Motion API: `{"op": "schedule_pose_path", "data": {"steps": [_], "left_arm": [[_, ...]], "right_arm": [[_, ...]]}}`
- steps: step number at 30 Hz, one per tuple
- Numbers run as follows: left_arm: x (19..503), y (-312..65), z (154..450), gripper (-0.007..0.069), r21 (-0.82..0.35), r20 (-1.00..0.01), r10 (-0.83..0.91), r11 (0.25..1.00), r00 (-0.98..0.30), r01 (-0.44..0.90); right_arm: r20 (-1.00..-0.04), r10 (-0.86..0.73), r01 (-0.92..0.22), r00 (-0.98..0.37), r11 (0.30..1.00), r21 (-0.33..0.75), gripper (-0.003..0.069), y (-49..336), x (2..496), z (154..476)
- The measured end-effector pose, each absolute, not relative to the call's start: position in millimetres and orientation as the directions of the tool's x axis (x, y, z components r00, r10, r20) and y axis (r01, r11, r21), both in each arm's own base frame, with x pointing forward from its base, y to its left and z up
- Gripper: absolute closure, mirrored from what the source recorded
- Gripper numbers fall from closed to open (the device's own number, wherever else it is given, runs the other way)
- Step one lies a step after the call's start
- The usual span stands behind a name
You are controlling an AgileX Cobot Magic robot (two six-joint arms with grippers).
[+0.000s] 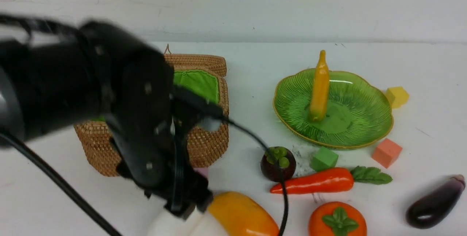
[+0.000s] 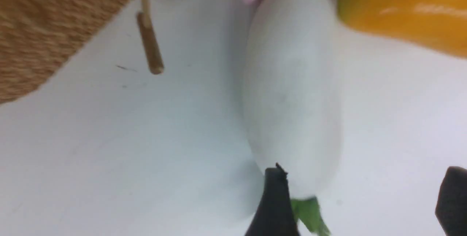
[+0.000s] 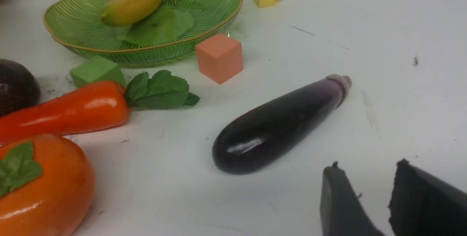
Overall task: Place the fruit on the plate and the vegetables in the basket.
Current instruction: Take a daikon with your left arm and place it on the basket on the left.
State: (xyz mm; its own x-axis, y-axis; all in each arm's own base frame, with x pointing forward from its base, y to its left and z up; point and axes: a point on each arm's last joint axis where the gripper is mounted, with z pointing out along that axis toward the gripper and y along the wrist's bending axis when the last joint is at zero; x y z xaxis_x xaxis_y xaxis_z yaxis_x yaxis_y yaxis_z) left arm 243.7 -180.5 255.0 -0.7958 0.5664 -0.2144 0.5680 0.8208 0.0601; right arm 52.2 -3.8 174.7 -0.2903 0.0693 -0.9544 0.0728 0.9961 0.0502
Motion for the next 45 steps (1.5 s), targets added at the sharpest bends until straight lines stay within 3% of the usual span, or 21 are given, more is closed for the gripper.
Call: {"op": "schedule_pose_path", "data": {"steps": [4, 10, 21, 27, 32, 34, 39, 43, 45], "left_arm": [[258.3, -171.2, 223.4, 0.0083, 0.046, -0.215, 0.467, 0.882, -0.858, 0.469], [282.8, -154.9, 202.8, 0.0083, -0.057, -0.213, 0.290, 0.950, -0.933, 0.308], [287.1, -163.2, 174.4, 0.0083, -0.138, -0.132, 0.326, 0.929, -0.936, 0.343], [285.4, -162.8, 175.5, 0.0137, -0.134, -0.092, 0.360, 0.919, -0.928, 0.370], [284.7, -163.7, 195.7, 0.0137, -0.137, -0.033, 0.404, 0.904, -0.914, 0.405], [284.5, -163.3, 216.0, 0.0137, -0.136, -0.057, 0.415, 0.898, -0.908, 0.419], [283.4, -155.6, 285.4, 0.0137, -0.062, -0.229, 0.449, 0.879, -0.863, 0.474], [288.6, -145.5, 326.3, 0.0137, 0.072, -0.364, 0.468, 0.876, -0.805, 0.477], [296.5, -136.0, 346.4, 0.0137, 0.218, -0.435, 0.504, 0.863, -0.746, 0.456]], "right_arm": [[-0.954, 0.069, 0.073, -0.290, 0.996, 0.050, 0.0416, -3.8, 52.2, 174.7], [-0.954, 0.069, 0.073, -0.290, 0.996, 0.050, 0.0416, -3.8, 52.2, 174.7], [-0.954, 0.069, 0.073, -0.290, 0.996, 0.050, 0.0416, -3.8, 52.2, 174.7], [-0.954, 0.069, 0.073, -0.290, 0.996, 0.050, 0.0416, -3.8, 52.2, 174.7], [-0.954, 0.069, 0.073, -0.290, 0.996, 0.050, 0.0416, -3.8, 52.2, 174.7], [-0.954, 0.069, 0.073, -0.290, 0.996, 0.050, 0.0416, -3.8, 52.2, 174.7], [-0.954, 0.069, 0.073, -0.290, 0.996, 0.050, 0.0416, -3.8, 52.2, 174.7], [-0.954, 0.069, 0.073, -0.290, 0.996, 0.050, 0.0416, -3.8, 52.2, 174.7], [-0.954, 0.069, 0.073, -0.290, 0.996, 0.050, 0.0416, -3.8, 52.2, 174.7]]}}
